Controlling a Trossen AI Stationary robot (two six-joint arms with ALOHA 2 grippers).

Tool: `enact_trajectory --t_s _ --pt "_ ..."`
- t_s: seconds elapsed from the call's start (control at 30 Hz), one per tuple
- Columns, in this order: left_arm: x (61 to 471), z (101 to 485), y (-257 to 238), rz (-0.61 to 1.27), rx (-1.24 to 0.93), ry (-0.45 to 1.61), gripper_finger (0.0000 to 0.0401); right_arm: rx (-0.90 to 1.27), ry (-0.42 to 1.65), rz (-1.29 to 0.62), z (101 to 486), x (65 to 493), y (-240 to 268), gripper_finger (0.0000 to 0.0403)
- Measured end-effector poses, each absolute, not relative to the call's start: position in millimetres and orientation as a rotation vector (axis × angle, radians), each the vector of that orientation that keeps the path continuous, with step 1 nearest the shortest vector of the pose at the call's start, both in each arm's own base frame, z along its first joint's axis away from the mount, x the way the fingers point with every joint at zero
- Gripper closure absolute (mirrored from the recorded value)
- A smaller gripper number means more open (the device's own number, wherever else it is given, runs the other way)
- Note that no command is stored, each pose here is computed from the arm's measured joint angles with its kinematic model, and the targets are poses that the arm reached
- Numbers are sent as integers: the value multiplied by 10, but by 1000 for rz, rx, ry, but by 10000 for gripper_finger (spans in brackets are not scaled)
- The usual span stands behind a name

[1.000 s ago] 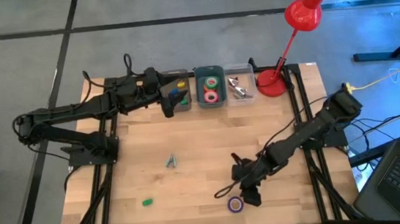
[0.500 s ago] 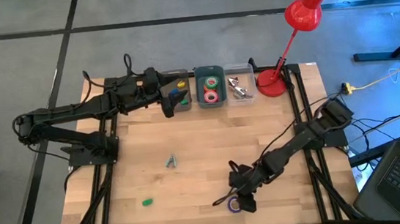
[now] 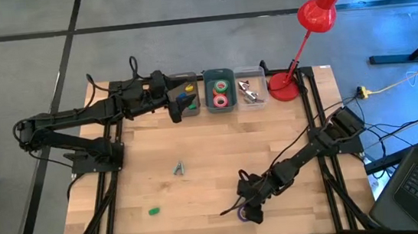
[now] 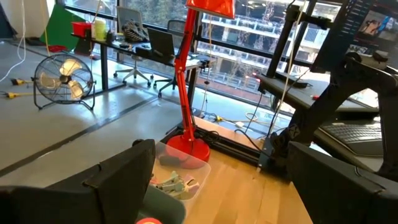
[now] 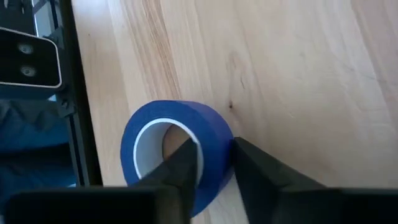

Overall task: Pick and place Stapler, Stapler remover, tape
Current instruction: Put the violet tape into the green bin

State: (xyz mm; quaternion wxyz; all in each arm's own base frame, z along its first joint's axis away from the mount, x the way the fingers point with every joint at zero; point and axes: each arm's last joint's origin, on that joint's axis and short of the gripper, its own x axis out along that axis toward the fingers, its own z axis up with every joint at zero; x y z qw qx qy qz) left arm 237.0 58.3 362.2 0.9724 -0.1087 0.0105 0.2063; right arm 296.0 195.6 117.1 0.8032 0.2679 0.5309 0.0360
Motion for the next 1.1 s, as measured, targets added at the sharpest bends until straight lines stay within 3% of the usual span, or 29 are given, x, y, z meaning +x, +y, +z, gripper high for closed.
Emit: enact_trajectory --t_s 0.13,0.3,0.43,0.63,0.77,0.9,1.1 --pt "2370 3622 583 417 -221 21 49 610 1124 69 1183 2975 1960 367" --pt "2370 3621 582 416 -223 22 49 594 1111 64 1372 2965 1854 367" --pt "2370 3619 582 417 -223 24 49 539 1026 77 1942 3009 1554 367" --pt "2370 3615 582 418 -251 22 49 425 814 -102 2890 2963 711 367" --pt "2370 3620 582 418 -271 13 49 346 770 -205 3244 2970 48 367" --pt "2370 3625 582 416 -273 7 49 325 749 -272 3414 3007 -594 367" --pt "2372 3629 579 405 -273 5 49 414 774 -337 3319 3068 -1459 367"
